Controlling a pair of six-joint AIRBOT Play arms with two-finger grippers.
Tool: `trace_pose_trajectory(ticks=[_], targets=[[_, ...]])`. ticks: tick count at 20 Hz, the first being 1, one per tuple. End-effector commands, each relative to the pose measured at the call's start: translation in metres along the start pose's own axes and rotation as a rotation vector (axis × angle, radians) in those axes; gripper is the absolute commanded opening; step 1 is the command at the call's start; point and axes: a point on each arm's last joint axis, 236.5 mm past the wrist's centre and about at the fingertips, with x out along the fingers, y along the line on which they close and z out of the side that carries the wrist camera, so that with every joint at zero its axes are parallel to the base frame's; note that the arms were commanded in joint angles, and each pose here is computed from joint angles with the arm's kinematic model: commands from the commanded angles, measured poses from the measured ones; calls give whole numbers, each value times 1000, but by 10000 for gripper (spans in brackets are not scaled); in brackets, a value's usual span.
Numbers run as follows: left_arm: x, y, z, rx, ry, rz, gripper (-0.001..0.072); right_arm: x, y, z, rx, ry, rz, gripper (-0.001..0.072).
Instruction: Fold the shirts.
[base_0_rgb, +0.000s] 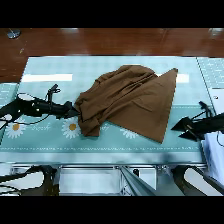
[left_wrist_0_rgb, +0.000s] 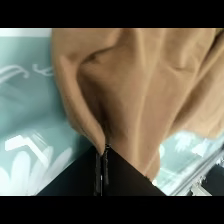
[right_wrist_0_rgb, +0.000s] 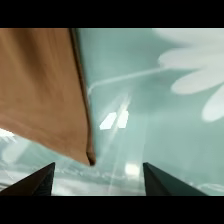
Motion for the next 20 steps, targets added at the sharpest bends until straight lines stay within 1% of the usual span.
trace_pose_trajectory(ticks=[1,4,6,13,15,16,17,18,20], targets=[[-1,-4,0,13,5,-9,27,23,8,-29,-64,120,-52,629],[-1,-4,0,13,6,-9,27,36,15,-38,-105,183,-78,629],[-1,-4,0,13,6,-10,27,46,22,-39,-113,209,-67,629],[-1,-4,0,13,7,-10,27,75,63,-9,-95,102,48,628],[-1,-4,0,13,6,-10,27,78,73,-4,-99,76,68,611],[-1,-3,0,13,6,-9,27,78,78,-4,-109,72,84,550],[-1,-4,0,13,5,-10,27,78,85,-5,-129,75,110,437],[-1,-4,1,15,3,-10,27,76,93,-5,-152,75,135,22],[-5,-10,7,31,-5,-17,27,70,108,0,-188,59,182,19]])
